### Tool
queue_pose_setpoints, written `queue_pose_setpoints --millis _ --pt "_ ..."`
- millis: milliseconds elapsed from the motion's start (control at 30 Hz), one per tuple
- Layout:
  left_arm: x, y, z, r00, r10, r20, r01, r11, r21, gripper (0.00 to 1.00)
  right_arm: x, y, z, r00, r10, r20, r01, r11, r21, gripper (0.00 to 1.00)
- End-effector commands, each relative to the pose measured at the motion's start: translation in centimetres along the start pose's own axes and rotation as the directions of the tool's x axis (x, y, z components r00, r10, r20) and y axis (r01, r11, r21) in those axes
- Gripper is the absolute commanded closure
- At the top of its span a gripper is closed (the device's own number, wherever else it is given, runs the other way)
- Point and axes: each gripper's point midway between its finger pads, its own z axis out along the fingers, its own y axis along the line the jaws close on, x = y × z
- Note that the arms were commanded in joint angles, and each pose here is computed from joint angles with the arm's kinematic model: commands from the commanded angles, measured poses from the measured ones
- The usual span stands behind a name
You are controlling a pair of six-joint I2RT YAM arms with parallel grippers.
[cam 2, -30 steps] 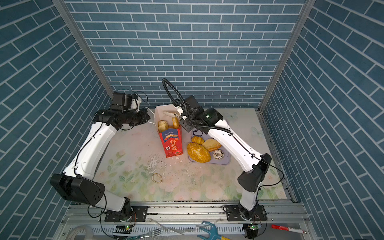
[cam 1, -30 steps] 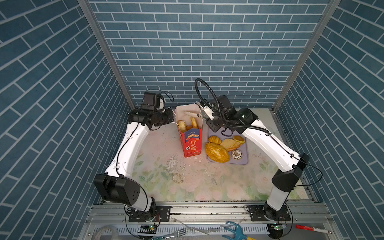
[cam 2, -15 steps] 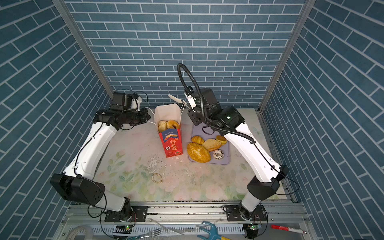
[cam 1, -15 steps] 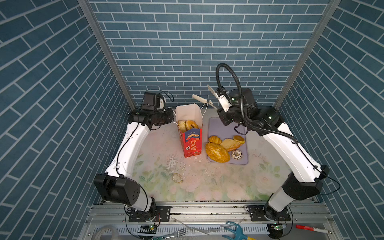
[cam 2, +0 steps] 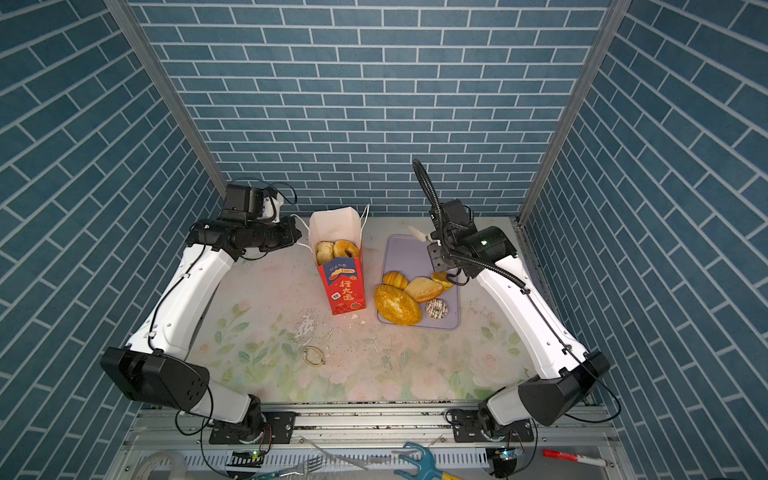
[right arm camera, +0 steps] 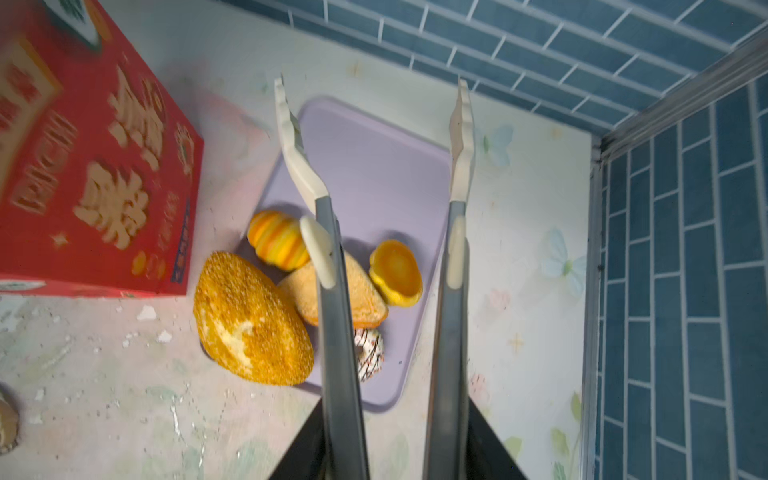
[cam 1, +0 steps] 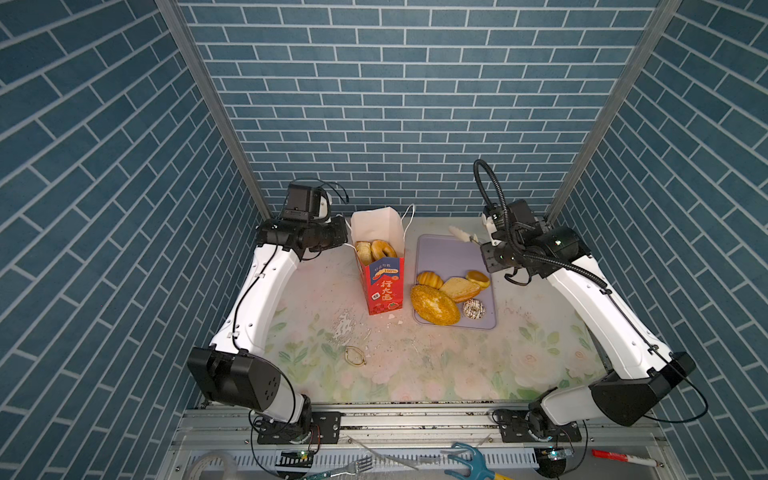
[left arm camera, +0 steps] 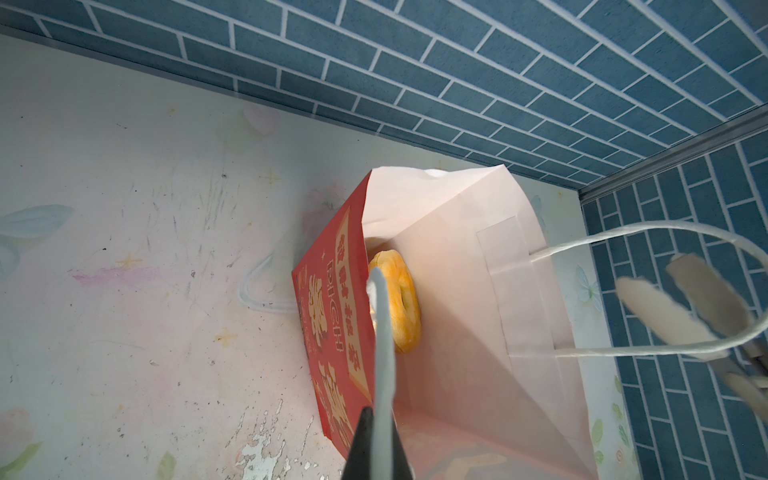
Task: Place the fake bread into the paper bag
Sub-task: 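Move the empty tongs back down over the bread tray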
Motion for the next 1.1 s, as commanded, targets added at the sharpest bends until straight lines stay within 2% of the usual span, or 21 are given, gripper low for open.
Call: queue_pose_setpoints --millis 0,267,433,767,1067 --pt "0.3 -0.2 0.2 1.000 0.011 -0.005 -0.011 1.000 0.012 1.00 1.7 1.4 0.5 0.997 0.039 -0.071 -0.044 0.996 -0.077 0.55" --pt "0.5 0.0 -0.1 1.000 0.011 -0.009 -0.011 1.000 -0.001 1.00 4.8 4.2 2.8 0.979 0.020 -0.204 -0.060 0.979 -0.192 0.55" --pt "0.8 0.1 -0.1 1.000 0.009 -0.013 -0.009 1.000 -0.004 1.00 6.0 4.8 4.0 0.962 -0.028 -0.272 -0.031 0.977 -0.211 0.55" --pt "0.8 0.2 -0.2 1.000 0.010 -0.013 -0.010 1.000 -0.010 1.00 4.1 6.6 7.3 0.959 -0.114 -0.261 0.045 0.966 -0.256 0.55" --pt "0.7 0.4 -0.2 1.000 0.004 -0.012 -0.004 1.000 -0.021 1.00 4.4 7.6 10.5 0.933 -0.199 -0.300 0.111 0.952 -0.286 0.57"
